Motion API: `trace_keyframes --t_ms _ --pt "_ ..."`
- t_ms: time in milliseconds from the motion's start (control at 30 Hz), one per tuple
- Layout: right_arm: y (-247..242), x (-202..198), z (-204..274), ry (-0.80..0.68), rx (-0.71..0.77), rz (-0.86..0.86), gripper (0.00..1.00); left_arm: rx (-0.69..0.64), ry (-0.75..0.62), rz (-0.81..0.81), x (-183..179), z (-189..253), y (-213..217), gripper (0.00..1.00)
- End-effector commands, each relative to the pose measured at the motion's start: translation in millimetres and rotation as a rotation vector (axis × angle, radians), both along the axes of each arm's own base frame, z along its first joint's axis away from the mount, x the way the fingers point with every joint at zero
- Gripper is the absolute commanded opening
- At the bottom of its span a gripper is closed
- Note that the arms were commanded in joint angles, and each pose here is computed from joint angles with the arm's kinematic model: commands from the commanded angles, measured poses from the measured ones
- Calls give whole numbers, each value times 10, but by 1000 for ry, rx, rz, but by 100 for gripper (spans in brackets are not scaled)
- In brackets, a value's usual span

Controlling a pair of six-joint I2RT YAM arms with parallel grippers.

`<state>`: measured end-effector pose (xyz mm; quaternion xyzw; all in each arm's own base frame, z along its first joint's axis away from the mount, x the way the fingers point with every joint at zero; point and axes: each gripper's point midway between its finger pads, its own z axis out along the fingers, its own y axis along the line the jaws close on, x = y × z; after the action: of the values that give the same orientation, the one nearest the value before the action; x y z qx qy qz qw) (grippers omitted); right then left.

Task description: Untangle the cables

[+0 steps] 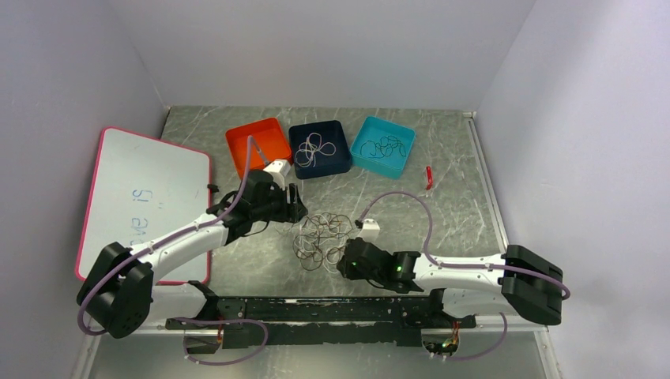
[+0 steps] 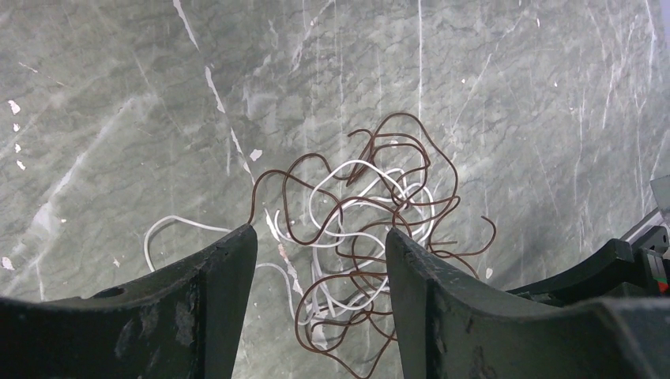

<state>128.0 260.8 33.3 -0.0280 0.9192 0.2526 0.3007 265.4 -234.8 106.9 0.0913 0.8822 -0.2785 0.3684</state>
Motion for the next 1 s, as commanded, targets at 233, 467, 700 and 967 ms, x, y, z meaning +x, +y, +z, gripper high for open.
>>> trace_keyframes --t_ms 233,467,700,967 --pt "-86 224 265 -100 -26 -75 3 -97 -157 18 71 415 7 63" --pt "-141 398 677 -218 -134 -48 0 -162 -311 -19 91 857 -28 64" --pt "-165 547 1329 -363 -202 18 0 -193 -418 -30 124 1214 -28 65" --pt "-10 544 1896 -441 -178 179 0 -244 -539 -131 -10 1582 -89 68"
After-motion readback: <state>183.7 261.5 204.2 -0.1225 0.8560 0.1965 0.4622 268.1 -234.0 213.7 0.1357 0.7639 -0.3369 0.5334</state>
